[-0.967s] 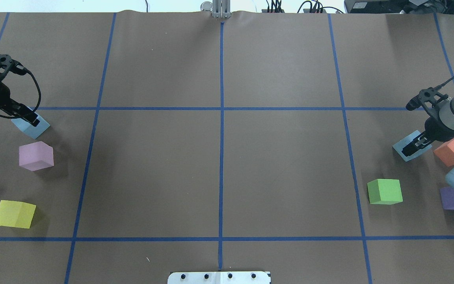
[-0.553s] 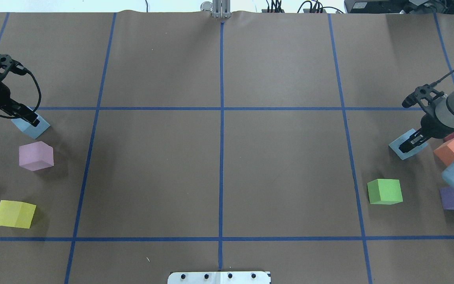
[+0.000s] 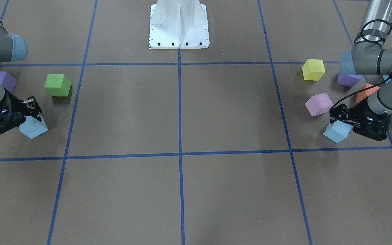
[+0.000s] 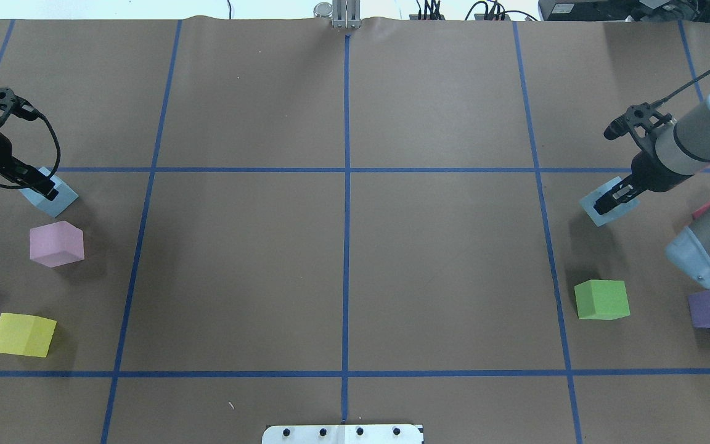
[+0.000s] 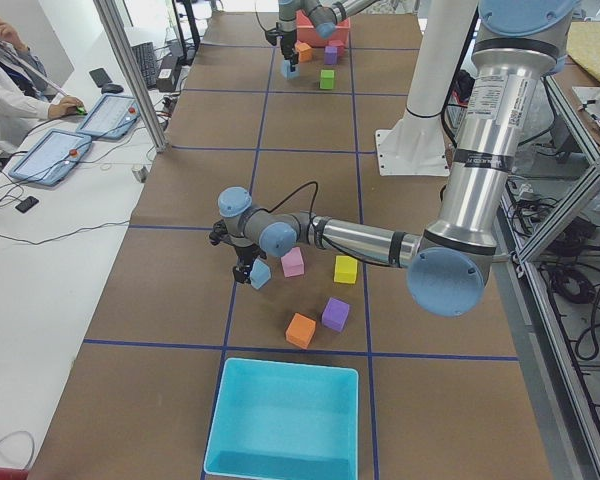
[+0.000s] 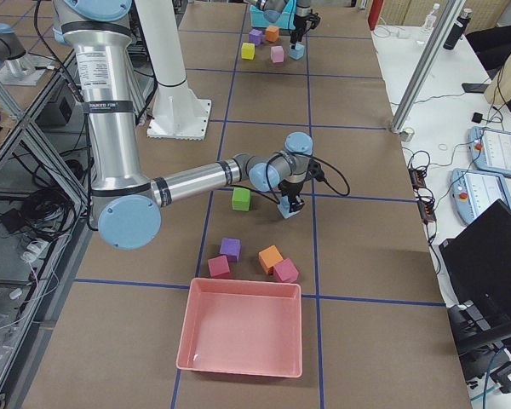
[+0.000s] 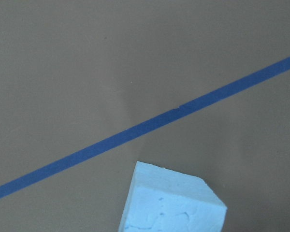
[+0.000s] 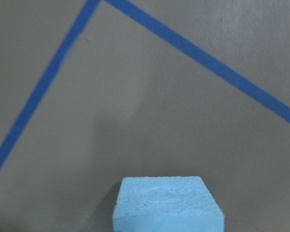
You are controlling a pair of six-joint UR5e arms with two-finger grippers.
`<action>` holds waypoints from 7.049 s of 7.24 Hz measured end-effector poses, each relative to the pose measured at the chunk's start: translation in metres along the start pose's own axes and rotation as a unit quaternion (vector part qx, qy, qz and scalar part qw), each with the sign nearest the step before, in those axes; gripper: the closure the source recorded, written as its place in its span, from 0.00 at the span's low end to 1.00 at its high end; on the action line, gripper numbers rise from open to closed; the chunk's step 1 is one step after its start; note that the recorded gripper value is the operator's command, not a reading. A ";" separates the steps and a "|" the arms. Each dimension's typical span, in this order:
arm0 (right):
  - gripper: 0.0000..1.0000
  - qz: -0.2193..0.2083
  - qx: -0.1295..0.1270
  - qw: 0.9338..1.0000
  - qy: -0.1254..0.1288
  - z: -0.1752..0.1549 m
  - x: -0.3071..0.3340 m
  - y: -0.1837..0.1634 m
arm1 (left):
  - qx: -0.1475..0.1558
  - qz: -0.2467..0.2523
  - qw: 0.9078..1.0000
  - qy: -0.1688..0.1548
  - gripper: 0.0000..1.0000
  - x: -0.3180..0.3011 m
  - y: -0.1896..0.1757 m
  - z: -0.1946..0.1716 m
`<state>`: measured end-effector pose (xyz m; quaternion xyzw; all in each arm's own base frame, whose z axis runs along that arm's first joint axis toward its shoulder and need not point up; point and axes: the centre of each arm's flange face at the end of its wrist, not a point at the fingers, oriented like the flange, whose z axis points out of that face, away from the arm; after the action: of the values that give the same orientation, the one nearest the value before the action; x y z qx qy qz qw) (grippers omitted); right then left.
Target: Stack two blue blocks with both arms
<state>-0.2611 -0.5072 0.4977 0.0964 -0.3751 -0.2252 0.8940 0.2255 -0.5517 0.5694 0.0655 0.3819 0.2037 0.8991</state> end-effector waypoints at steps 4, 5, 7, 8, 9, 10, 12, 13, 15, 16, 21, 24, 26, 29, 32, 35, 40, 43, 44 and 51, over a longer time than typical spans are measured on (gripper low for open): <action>0.42 0.093 0.007 0.995 -0.022 -0.034 -0.110 -0.078 | -0.007 0.009 1.000 0.003 0.13 0.010 -0.003 0.009; 0.42 0.110 0.007 0.994 -0.029 -0.037 -0.140 -0.093 | -0.009 0.011 1.000 0.004 0.17 0.014 -0.004 0.012; 0.42 0.141 0.010 0.989 -0.039 -0.042 -0.180 -0.110 | -0.015 0.016 1.000 0.006 0.32 0.020 -0.009 0.020; 0.42 0.162 0.015 0.986 -0.040 -0.042 -0.201 -0.119 | -0.015 0.017 1.000 0.006 0.40 0.023 -0.015 0.021; 0.42 0.185 0.022 0.982 -0.039 -0.040 -0.230 -0.130 | -0.015 0.018 1.000 0.008 0.45 0.026 -0.020 0.020; 0.42 0.201 0.027 0.979 -0.038 -0.037 -0.259 -0.142 | -0.014 0.017 1.000 0.010 0.47 0.029 -0.024 0.018; 0.42 0.216 0.033 0.975 -0.037 -0.030 -0.307 -0.161 | -0.020 0.000 1.000 0.009 0.46 0.043 -0.043 0.000; 0.42 0.220 0.035 0.974 -0.037 -0.026 -0.326 -0.171 | -0.028 -0.021 0.999 0.007 0.46 0.063 -0.059 -0.022; 0.42 0.227 0.036 0.973 -0.027 -0.012 -0.353 -0.194 | -0.028 -0.094 0.995 0.006 0.46 0.111 -0.087 -0.067; 0.42 0.228 0.035 0.973 -0.020 -0.003 -0.365 -0.202 | -0.020 -0.141 0.990 0.009 0.46 0.133 -0.102 -0.084; 0.41 0.217 0.044 0.975 -0.024 0.032 -0.398 -0.223 | -0.015 -0.272 0.961 0.051 0.46 0.247 -0.144 -0.104; 0.00 0.215 0.044 0.975 -0.028 0.039 -0.405 -0.223 | -0.019 -0.281 0.958 0.059 0.46 0.278 -0.148 -0.103; 0.00 0.216 0.043 0.975 -0.028 0.040 -0.402 -0.222 | -0.019 -0.288 0.955 0.064 0.46 0.297 -0.151 -0.105; 0.00 0.222 0.058 0.973 -0.037 0.011 -0.372 -0.237 | -0.024 -0.294 0.953 0.069 0.46 0.340 -0.165 -0.104; 0.00 0.200 0.064 0.977 -0.041 -0.020 -0.292 -0.237 | -0.008 -0.283 0.958 0.054 0.46 0.400 -0.196 -0.096; 0.00 0.185 0.064 0.980 -0.029 -0.023 -0.241 -0.232 | 0.023 -0.256 0.965 0.055 0.44 0.447 -0.208 -0.084; 0.00 0.169 0.062 0.984 -0.015 -0.016 -0.208 -0.224 | 0.037 -0.235 0.970 0.049 0.43 0.504 -0.216 -0.070; 0.00 0.169 0.061 0.984 -0.014 -0.014 -0.205 -0.223 | 0.041 -0.228 0.971 0.054 0.41 0.513 -0.220 -0.061; 0.00 0.169 0.061 0.984 -0.013 -0.014 -0.205 -0.223 | 0.042 -0.227 0.971 0.054 0.37 0.513 -0.220 -0.058; 0.00 0.167 0.070 0.983 -0.016 -0.028 -0.194 -0.222 | 0.055 -0.223 0.972 0.058 0.01 0.510 -0.221 -0.069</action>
<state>-0.4341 -0.6101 0.2812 0.0915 -0.4148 -0.0479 0.9040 0.5649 -0.5422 0.1238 0.0159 0.4488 -0.0191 0.8933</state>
